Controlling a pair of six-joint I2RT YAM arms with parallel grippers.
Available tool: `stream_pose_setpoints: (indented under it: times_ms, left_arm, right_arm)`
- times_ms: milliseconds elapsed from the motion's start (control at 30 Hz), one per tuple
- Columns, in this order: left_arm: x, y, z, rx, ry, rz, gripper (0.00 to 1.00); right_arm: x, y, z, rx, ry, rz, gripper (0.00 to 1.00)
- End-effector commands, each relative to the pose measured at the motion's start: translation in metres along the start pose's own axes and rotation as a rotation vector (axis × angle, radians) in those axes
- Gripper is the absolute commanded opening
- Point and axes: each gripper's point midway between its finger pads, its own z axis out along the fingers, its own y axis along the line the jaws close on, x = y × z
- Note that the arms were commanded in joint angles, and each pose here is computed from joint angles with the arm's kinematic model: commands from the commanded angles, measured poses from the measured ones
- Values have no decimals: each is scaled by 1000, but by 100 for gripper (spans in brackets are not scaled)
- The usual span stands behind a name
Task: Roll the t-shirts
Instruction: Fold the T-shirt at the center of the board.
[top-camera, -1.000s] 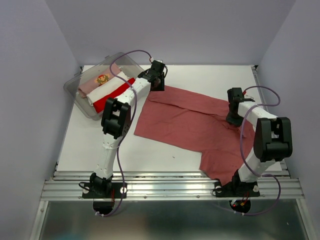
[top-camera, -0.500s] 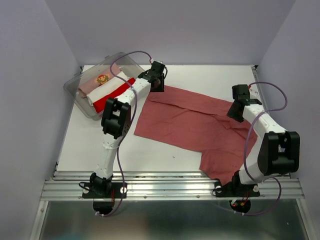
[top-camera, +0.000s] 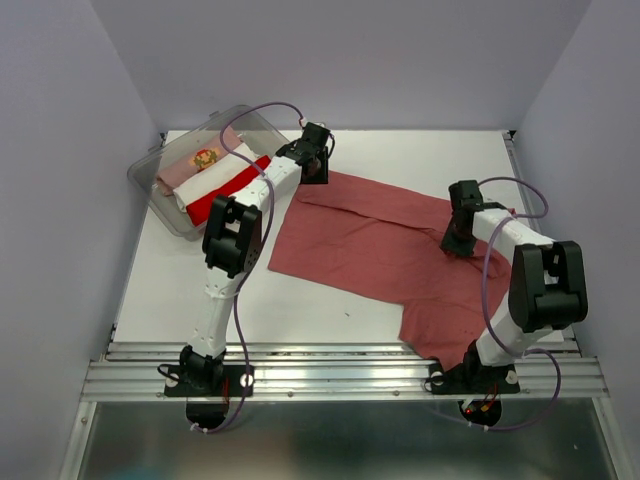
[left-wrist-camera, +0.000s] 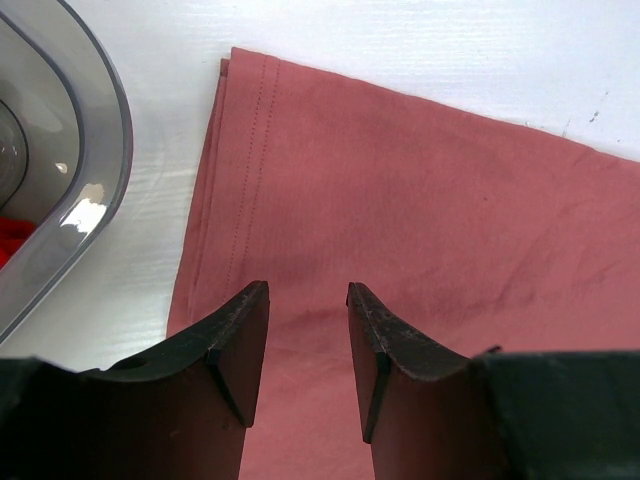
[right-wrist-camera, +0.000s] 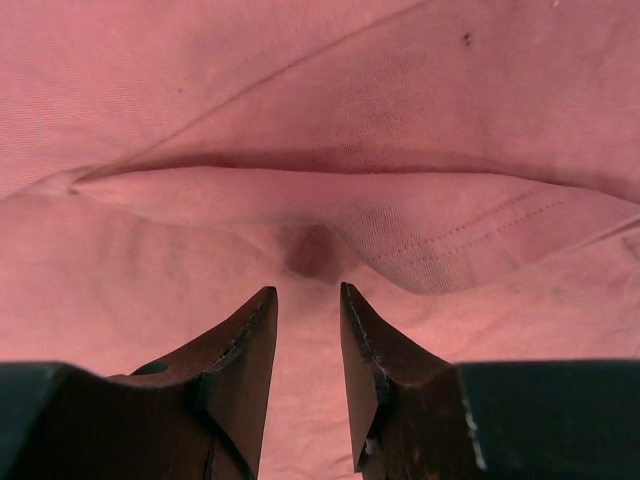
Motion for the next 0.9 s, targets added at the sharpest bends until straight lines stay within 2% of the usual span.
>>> stream_pose_setpoints:
  times_ms: [0,200,300,667,733,867]
  left_arm:
    - [-26,-4,-26,11,-61,-2,48]
    - [-27,-4,-26,7,-64,1,48]
    - [-26,-4,-25,8,-62,-1,48]
    - [-23,-4,-23,8,-54,2,48]
    - [-23,-4,-24,10,-57,3,48]
    - [-21,-5,-23,10,-52,4,48]
  right_arm:
    - [-2,3,8,0,-7,-23,37]
    - [-1,0,15,31,1,-34,33]
    - [-3,-2,15,42,-7,-31,27]
    - [-13,-10,16,91,-59,-28,27]
    - [-14,-10,16,93,-65,-26,23]
    - [-14,-7,15,77,-66,-25,7]
